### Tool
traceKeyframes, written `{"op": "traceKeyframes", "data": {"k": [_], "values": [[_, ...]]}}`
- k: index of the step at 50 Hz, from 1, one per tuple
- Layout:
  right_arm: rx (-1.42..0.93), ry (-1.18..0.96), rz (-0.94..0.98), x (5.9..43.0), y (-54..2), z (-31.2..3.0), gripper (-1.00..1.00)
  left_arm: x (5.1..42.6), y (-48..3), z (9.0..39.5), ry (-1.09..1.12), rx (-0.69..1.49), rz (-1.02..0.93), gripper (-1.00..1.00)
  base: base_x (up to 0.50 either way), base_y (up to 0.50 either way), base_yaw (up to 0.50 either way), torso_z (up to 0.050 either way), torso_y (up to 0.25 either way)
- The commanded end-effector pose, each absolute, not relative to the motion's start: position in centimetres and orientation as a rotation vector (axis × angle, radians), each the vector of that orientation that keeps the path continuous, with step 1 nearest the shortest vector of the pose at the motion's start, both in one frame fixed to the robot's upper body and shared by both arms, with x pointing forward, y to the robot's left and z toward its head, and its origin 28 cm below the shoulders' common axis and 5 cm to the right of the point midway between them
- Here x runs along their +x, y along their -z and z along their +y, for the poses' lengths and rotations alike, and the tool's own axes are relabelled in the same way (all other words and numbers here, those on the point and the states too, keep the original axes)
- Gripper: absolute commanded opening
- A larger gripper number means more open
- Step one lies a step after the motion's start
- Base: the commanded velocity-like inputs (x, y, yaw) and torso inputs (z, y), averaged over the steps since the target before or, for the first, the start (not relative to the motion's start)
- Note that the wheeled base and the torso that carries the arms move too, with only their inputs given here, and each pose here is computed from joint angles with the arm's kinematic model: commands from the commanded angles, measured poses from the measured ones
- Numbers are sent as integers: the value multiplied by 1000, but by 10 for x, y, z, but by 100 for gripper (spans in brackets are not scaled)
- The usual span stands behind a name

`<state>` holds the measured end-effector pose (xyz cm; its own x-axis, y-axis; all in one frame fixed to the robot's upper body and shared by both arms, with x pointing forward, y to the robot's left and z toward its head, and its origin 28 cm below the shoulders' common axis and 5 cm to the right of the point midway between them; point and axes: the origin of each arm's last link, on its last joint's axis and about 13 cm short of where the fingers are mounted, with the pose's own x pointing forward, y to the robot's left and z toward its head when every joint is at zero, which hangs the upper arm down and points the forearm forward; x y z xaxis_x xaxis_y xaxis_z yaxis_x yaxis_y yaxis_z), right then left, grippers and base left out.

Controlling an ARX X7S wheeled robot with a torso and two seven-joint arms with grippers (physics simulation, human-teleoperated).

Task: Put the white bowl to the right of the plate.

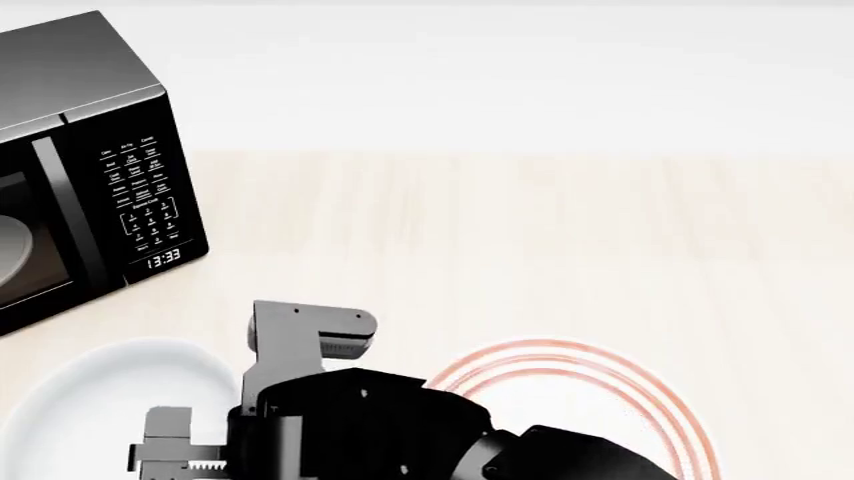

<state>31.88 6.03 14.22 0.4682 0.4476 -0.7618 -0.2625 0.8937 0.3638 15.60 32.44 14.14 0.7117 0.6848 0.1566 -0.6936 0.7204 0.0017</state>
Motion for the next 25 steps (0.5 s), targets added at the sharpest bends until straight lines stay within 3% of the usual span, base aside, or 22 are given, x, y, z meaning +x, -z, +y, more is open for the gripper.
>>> {"op": "traceKeyframes", "data": {"k": [1, 25], "values": [[220, -452, 994, 317, -137, 61, 100, 155, -142, 325, -764, 60, -152, 100, 0, 0, 0, 0, 0], [252, -444, 984, 317, -131, 61, 100, 153, -142, 324, -762, 56, -159, 100, 0, 0, 0, 0, 0]]}}
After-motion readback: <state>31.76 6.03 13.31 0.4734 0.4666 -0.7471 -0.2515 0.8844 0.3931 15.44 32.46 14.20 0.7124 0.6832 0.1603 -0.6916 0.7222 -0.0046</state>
